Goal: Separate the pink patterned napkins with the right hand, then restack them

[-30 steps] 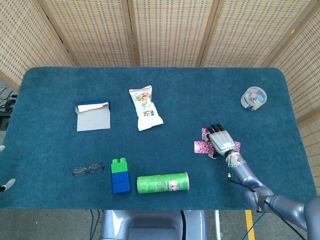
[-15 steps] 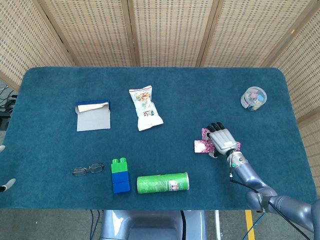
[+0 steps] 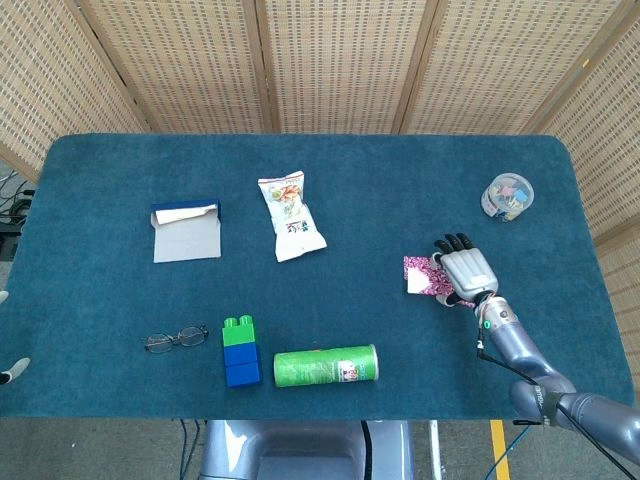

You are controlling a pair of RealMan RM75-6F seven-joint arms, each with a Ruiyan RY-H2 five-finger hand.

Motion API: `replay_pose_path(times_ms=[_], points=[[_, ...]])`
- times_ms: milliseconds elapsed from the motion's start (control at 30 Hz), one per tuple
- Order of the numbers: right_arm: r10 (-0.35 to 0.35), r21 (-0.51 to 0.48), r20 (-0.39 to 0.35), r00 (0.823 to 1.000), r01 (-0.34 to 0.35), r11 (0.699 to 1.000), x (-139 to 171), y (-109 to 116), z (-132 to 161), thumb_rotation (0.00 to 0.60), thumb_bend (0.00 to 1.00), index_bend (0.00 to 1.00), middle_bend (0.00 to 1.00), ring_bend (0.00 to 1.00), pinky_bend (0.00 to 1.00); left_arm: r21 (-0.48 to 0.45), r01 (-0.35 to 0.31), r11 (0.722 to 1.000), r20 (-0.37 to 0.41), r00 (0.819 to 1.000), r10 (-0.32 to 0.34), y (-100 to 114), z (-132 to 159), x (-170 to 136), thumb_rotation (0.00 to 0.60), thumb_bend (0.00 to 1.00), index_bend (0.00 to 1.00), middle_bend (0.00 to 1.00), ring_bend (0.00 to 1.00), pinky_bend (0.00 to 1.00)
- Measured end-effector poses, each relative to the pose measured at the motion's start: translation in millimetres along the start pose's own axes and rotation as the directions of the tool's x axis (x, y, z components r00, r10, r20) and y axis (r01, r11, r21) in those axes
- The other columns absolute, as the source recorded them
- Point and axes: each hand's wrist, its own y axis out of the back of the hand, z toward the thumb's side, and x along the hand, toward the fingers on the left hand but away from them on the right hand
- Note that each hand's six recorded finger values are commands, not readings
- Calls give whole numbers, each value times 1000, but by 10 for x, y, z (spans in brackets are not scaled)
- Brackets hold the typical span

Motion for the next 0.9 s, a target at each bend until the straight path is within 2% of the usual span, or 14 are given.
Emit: replay_pose_path(times_ms=[900], points=[[54, -13, 132, 990, -53, 999, 140, -317, -666, 600, 311, 411, 161, 0, 0, 7, -10, 1000, 12, 1000, 10, 59, 81, -34, 600, 49, 104, 0, 0, 0]])
